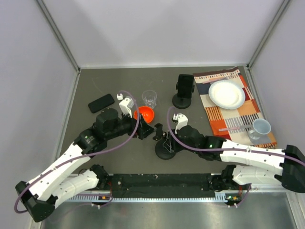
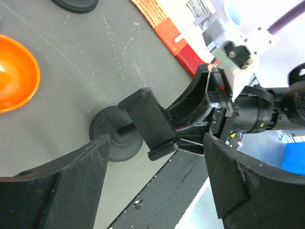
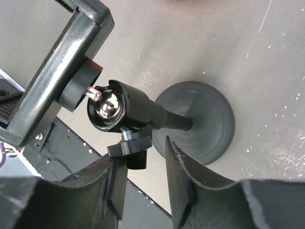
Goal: Place the phone on the phone stand
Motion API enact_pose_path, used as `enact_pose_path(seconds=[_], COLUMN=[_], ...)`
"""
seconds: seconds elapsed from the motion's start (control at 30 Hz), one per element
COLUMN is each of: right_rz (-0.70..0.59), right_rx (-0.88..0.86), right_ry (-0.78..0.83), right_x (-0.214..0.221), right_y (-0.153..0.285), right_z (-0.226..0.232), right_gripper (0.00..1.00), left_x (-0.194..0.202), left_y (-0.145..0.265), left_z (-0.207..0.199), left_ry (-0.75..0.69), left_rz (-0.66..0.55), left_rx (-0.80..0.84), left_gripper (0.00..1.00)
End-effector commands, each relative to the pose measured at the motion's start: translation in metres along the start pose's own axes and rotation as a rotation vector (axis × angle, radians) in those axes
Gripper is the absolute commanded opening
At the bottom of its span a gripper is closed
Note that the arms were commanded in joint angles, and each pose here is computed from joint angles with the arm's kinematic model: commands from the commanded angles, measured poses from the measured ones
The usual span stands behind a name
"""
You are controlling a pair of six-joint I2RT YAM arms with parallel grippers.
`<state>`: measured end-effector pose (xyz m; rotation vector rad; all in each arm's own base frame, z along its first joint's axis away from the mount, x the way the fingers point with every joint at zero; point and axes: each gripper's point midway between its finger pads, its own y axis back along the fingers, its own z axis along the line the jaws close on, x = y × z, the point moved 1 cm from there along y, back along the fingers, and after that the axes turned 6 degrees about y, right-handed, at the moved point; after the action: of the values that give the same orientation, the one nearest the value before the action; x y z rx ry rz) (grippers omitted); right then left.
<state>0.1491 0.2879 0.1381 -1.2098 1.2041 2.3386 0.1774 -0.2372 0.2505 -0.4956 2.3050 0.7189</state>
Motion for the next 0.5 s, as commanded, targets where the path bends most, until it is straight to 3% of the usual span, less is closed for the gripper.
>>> enact_pose_path(seconds=[0.0, 0.1, 0.3, 0.37, 0.47], right_rz=[-0.106, -0.098, -0.103, -0.066, -0.046], right_rx=[0.003, 0.011, 0.049, -0.059, -0.162], right_ry=[-0.019, 0.008, 0.195, 0.208, 0.216], right_x=[-0.026, -0.031, -0.042, -0.038, -0.037], right_y=[-0.002, -0.003, 0.005, 0.007, 0.013], right_z=[-0.004, -0.019, -0.052, -0.052, -0.058], right_gripper=[0.26, 0.12, 0.02, 0.03, 0.15], left_x=[-0.007, -0.010, -0.007, -0.010, -0.015], left_y=[0.007, 0.003, -0.010, -0.016, -0.026], left_z=[-0.009, -0.006, -0.006, -0.011, -0.012], left_ry=[0.039, 0.049, 0.078, 0.054, 0.020], left_rz=[-0.032, -0.033, -0.022, -0.029, -0.024], left_rx=[0.029, 0.003, 0.036, 0.070, 0.083], left_gripper=[0.84, 0.83, 0.81, 0.81, 0.79])
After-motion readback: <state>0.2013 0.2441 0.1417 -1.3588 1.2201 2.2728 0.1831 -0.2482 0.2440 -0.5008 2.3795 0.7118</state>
